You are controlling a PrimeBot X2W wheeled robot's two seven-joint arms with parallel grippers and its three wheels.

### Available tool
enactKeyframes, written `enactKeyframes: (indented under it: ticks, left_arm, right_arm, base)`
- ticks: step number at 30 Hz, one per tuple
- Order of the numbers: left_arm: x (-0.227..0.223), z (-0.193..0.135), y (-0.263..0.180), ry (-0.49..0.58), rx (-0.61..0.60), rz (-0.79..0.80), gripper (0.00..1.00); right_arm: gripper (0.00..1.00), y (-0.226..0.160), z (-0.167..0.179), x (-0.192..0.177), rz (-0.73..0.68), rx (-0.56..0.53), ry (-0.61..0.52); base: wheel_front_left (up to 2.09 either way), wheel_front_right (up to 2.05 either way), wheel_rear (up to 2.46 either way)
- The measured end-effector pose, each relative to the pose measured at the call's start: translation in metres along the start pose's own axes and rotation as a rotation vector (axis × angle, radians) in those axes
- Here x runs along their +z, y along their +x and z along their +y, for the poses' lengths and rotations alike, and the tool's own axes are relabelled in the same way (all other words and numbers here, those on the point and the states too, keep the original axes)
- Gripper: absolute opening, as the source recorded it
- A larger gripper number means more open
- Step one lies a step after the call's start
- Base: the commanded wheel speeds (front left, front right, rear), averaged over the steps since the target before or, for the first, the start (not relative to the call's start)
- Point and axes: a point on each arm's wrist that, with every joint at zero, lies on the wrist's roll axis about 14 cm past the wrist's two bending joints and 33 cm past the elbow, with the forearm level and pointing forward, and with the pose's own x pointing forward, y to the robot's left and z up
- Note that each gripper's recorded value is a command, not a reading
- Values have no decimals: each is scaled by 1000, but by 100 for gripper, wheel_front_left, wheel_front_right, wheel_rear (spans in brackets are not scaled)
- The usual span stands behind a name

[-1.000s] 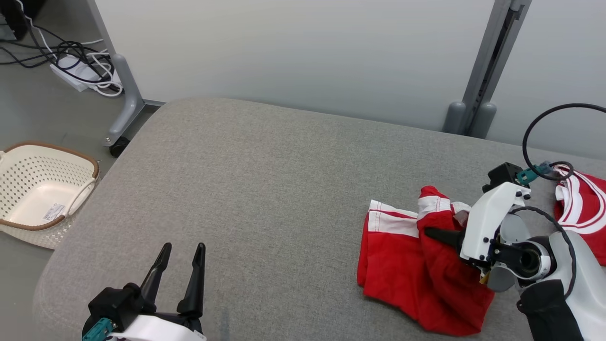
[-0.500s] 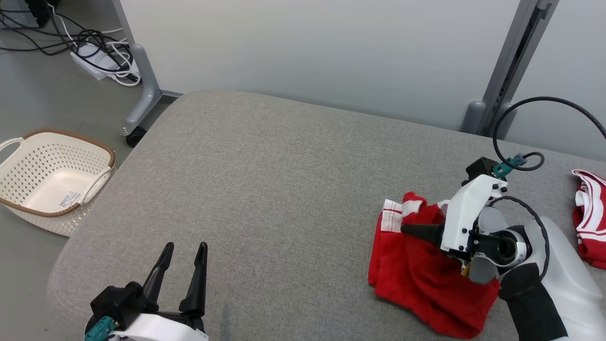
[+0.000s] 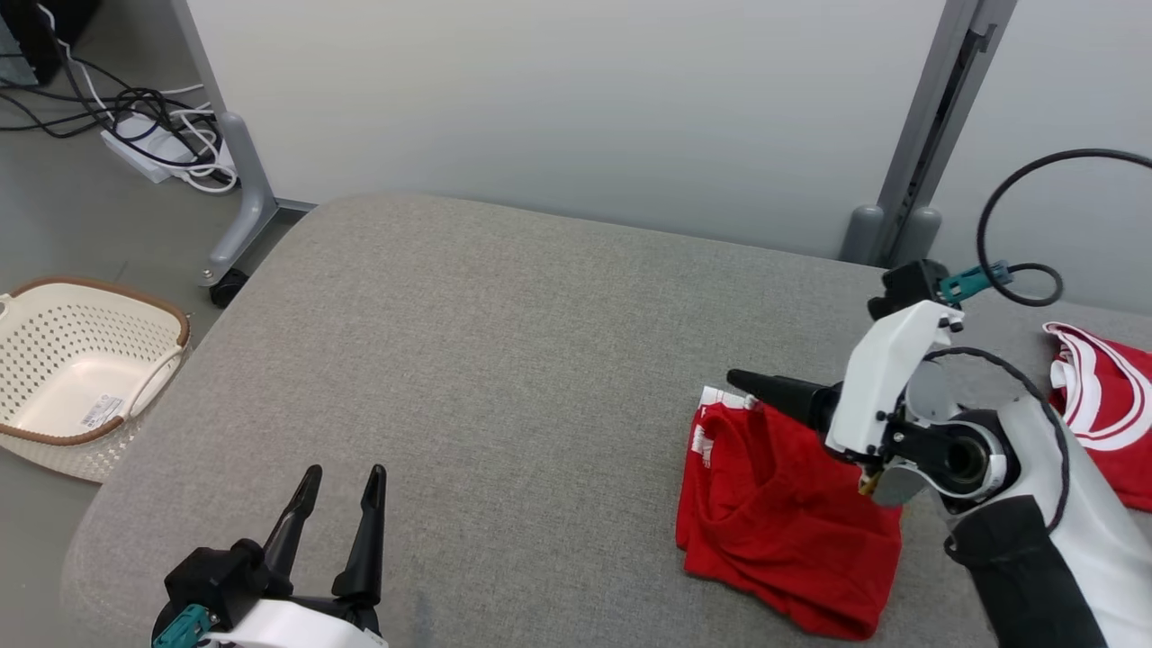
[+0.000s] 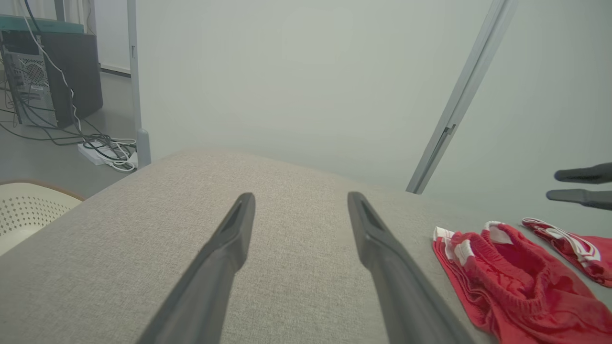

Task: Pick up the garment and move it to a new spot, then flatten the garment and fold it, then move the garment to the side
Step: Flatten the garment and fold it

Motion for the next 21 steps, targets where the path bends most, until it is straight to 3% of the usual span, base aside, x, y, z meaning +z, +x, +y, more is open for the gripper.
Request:
enactKeyframes:
  ticks: [8, 16, 21]
  left_arm:
    - [1, -10, 7, 8, -36, -1, 100]
    - [0, -20, 12, 7, -69, 2, 100]
    - [-2, -24, 15, 11, -85, 8, 100]
  right_arm:
    - [100, -40, -36, 29, -209, -95, -77]
    - [100, -74, -80, 15, -307, -218, -88]
    - [100, -84, -102, -9, -316, -270, -30]
  base:
    - [0, 0, 0]
    - [0, 0, 0]
    - [0, 0, 0]
